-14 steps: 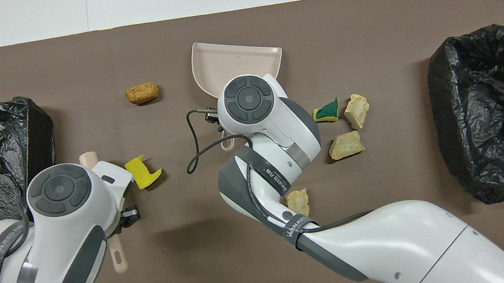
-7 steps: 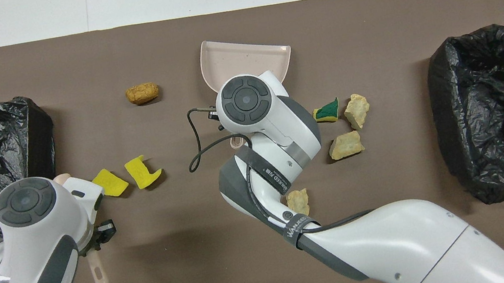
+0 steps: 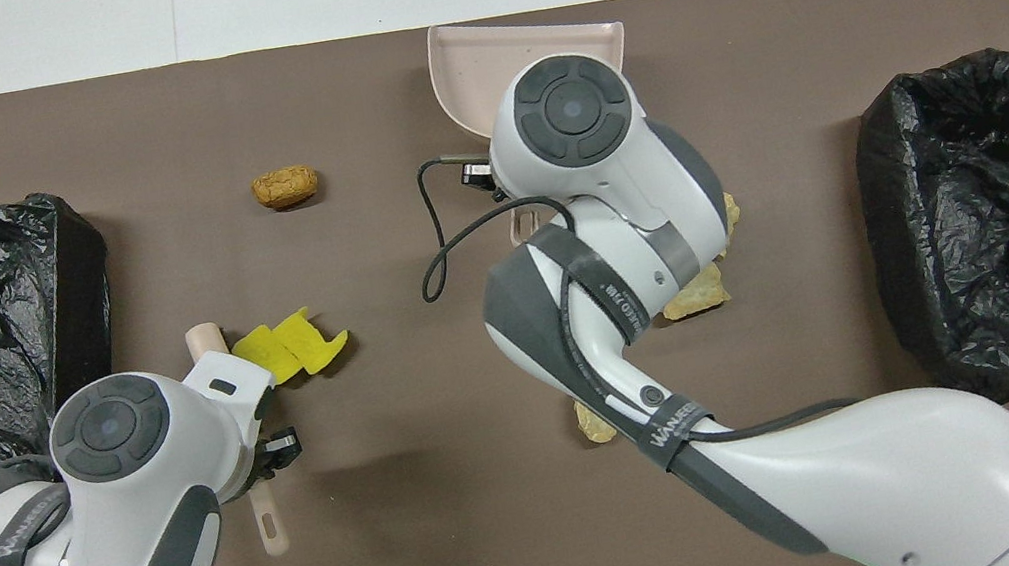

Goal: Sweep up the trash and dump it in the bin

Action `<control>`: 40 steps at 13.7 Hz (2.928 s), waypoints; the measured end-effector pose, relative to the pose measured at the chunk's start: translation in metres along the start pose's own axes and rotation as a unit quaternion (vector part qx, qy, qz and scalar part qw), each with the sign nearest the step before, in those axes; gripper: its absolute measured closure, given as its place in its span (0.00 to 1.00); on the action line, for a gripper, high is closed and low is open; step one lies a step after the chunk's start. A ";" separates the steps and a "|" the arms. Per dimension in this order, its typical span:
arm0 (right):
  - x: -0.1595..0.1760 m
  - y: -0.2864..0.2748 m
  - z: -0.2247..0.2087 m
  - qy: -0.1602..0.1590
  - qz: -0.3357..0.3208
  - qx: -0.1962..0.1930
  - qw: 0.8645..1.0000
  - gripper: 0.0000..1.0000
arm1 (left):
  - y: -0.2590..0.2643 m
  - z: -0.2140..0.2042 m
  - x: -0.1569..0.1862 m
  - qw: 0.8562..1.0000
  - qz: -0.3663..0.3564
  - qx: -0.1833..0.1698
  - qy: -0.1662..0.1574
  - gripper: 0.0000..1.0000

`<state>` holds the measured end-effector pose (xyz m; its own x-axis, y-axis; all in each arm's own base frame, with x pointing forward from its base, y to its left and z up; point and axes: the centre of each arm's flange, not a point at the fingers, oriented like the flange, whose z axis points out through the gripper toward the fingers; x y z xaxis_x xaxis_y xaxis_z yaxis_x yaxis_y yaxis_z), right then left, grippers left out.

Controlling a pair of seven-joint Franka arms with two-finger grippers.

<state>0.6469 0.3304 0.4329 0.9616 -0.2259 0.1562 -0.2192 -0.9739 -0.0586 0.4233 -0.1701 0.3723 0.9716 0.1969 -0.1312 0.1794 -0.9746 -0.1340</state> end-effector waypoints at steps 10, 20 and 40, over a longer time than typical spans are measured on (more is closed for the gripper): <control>0.026 0.090 -0.019 -0.076 -0.291 0.015 0.954 0.68 | 0.012 -0.013 -0.009 0.999 0.029 -0.004 -0.018 0.75; -0.066 0.090 0.015 -0.141 -0.683 0.012 0.717 0.68 | -0.017 0.017 0.004 1.000 -0.003 -0.010 -0.020 0.75; -0.095 0.068 0.039 -0.146 -0.714 -0.008 0.684 0.68 | 0.087 0.007 -0.055 0.979 0.179 -0.101 0.005 0.75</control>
<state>0.5472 0.2861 0.3760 0.1883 0.9687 -0.1617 0.9796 -0.1971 -0.0399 0.3843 -0.2650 0.3613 0.9791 -0.1613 -0.1238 -0.1472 -0.9823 0.1160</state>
